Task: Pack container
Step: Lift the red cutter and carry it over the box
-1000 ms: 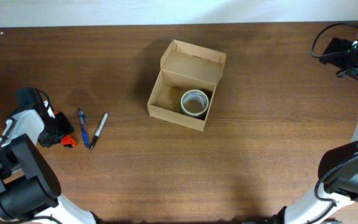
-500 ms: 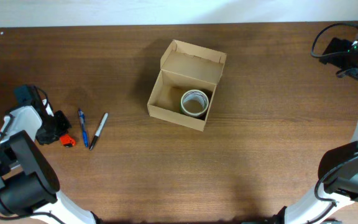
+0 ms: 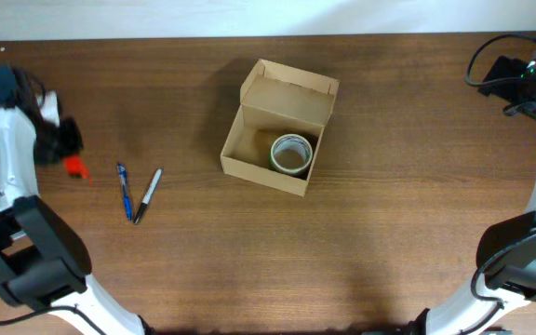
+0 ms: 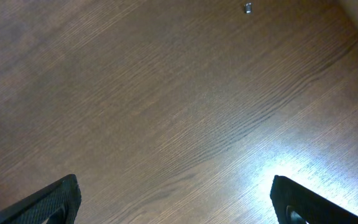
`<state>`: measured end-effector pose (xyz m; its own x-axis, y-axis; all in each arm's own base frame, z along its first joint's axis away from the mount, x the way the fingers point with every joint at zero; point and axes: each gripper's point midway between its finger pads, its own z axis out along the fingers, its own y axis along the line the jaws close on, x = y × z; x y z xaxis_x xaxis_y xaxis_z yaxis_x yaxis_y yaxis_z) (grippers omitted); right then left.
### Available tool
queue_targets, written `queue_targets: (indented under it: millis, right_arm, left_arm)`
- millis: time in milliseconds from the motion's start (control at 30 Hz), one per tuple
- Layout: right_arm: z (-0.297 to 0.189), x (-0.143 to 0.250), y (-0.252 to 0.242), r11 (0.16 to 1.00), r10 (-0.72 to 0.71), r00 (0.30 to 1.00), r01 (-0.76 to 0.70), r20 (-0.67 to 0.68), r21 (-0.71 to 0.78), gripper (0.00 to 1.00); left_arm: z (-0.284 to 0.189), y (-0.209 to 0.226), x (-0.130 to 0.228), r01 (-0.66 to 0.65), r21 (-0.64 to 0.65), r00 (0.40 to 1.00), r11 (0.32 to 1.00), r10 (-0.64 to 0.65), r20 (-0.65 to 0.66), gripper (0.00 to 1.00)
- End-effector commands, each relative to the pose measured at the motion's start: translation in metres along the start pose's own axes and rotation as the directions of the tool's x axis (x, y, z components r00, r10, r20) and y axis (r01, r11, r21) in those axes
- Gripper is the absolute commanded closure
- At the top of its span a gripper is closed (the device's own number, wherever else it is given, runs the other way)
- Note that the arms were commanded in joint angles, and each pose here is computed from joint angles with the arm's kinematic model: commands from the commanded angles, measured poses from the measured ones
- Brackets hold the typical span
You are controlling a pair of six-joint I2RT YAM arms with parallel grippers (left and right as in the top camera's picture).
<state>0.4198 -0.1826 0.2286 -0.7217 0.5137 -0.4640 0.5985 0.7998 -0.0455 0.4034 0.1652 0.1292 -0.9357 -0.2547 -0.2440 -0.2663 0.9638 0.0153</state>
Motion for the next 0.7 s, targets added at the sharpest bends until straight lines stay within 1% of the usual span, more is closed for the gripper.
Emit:
queue_targets:
  millis: [0,33,100,167,200,333,433,467,533,600,667]
  right_arm:
    - [-0.008,-0.006,-0.003,1.000,0.004,1.000,-0.004,0.026,0.004,0.01]
    - [-0.008,-0.006,-0.003,1.000,0.004,1.000,-0.004,0.026,0.004,0.01]
    - [-0.008,-0.006,-0.003,1.000,0.004,1.000,-0.004,0.026,0.004,0.01]
    - [-0.008,-0.006,-0.003,1.000,0.004,1.000,-0.004,0.026,0.004,0.01]
    - [-0.008,-0.006,-0.003,1.000,0.004,1.000,-0.004,0.026,0.004,0.01]
    - [-0.008,-0.006,-0.003,1.000,0.004,1.000,-0.004,0.026,0.004,0.01]
    - [-0.008,-0.006,-0.003,1.000,0.004,1.000,-0.004,0.026,0.004,0.01]
    - [-0.008,-0.006,-0.003,1.000,0.004,1.000,-0.004,0.026,0.004,0.01]
    - [-0.008,-0.006,-0.003,1.000,0.004,1.000,-0.004,0.026,0.004,0.01]
    - [-0.008,-0.006,-0.003,1.000,0.004,1.000,-0.004,0.026,0.004,0.01]
    - [-0.008,-0.006,-0.003,1.000,0.004,1.000,-0.004,0.026,0.004,0.01]
  left_arm:
    - [-0.044,-0.035,-0.029,-0.309,0.005,0.947,0.951,0.308,0.097,0.96]
    - [-0.058,-0.048,-0.032,-0.397,0.001,0.912,0.918,0.394,0.111,0.96]
    - [-0.084,-0.079,-0.035,-0.532,-0.006,0.838,0.847,0.527,0.141,0.97]
    - [-0.106,-0.111,-0.037,-0.631,-0.017,0.761,0.775,0.624,0.178,0.97]
    - [-0.117,-0.131,-0.038,-0.683,-0.028,0.711,0.730,0.673,0.205,0.98]
    - [-0.148,-0.208,-0.030,-0.835,-0.067,0.507,0.547,0.810,0.294,0.99]
    - [-0.158,-0.266,-0.004,-0.925,-0.075,0.332,0.374,0.887,0.322,0.99]
    - [-0.158,-0.280,0.004,-0.943,-0.073,0.286,0.325,0.902,0.322,0.99]
    - [-0.157,-0.305,0.022,-0.968,-0.061,0.212,0.243,0.923,0.322,0.99]
    - [-0.152,-0.322,0.037,-0.981,-0.040,0.167,0.188,0.936,0.311,0.99]
    - [-0.143,-0.332,0.045,-0.987,-0.016,0.147,0.158,0.944,0.295,0.98]
